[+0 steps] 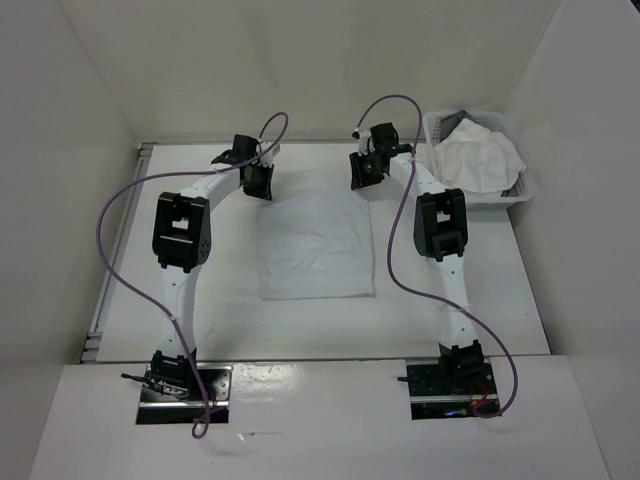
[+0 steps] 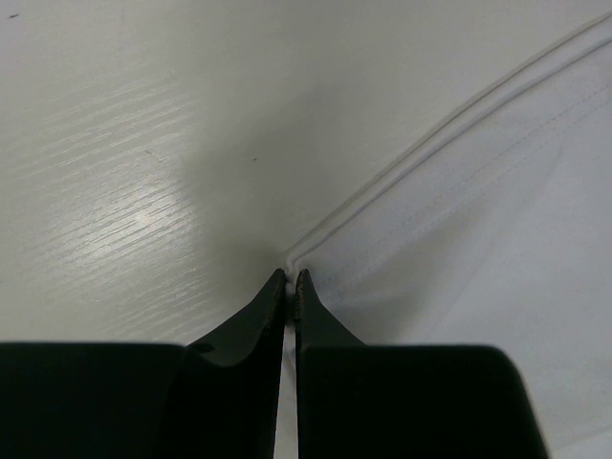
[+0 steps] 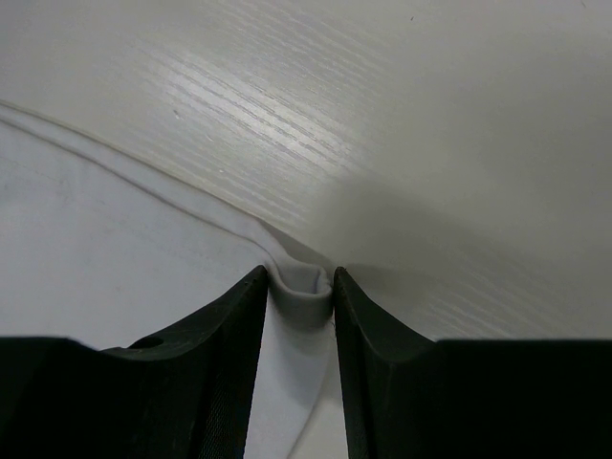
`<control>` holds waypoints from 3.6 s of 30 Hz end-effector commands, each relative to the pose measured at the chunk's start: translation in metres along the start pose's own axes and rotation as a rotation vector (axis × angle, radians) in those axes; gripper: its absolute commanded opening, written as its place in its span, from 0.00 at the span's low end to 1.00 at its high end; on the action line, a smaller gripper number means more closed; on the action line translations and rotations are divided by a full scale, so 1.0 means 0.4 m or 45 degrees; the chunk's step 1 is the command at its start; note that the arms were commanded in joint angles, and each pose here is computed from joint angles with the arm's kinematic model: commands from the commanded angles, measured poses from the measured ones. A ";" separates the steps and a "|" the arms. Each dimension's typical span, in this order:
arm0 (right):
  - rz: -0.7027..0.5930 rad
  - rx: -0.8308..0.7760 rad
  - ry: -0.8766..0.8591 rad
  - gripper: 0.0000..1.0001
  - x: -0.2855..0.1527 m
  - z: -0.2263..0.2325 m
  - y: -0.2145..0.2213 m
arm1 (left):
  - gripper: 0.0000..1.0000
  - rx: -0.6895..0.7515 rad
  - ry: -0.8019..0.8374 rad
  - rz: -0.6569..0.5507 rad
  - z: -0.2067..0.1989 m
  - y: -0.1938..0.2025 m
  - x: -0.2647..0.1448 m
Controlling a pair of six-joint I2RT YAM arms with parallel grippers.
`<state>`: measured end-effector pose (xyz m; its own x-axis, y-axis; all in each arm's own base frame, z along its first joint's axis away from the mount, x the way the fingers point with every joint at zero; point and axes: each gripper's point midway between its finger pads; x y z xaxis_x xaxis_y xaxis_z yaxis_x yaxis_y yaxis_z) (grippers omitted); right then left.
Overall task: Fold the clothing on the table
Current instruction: Fold the skirt
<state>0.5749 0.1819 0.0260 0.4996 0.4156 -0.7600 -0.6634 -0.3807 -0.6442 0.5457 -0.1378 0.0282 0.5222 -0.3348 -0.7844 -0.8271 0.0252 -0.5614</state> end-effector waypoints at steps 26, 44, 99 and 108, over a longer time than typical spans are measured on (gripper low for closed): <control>0.060 0.000 0.058 0.34 -0.027 -0.042 0.040 | 0.10 0.040 -0.020 0.013 0.004 0.004 -0.045; 0.003 -0.027 0.033 0.00 -0.073 -0.028 -0.014 | 0.00 0.052 -0.038 -0.038 -0.001 -0.045 -0.072; -0.158 -0.257 0.109 0.00 -0.403 0.055 -0.121 | 0.00 0.212 0.169 -0.165 -0.053 -0.073 -0.399; -0.125 -0.260 0.126 0.00 -0.416 0.057 -0.088 | 0.00 0.239 0.205 -0.136 -0.072 -0.012 -0.439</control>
<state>0.5022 0.1592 0.1276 0.5188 0.4140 -0.7480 -0.5615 -0.4948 -0.6633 0.4563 -0.1169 0.1420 0.4962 -0.4898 -0.7168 -0.7725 0.1278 -0.6220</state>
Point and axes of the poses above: each gripper's point midway between its finger pads, its own x axis out along the fingers, its own z axis along the line the jaws close on, y = z × x, and after that the axes turned 10 degrees about -x, right-handed
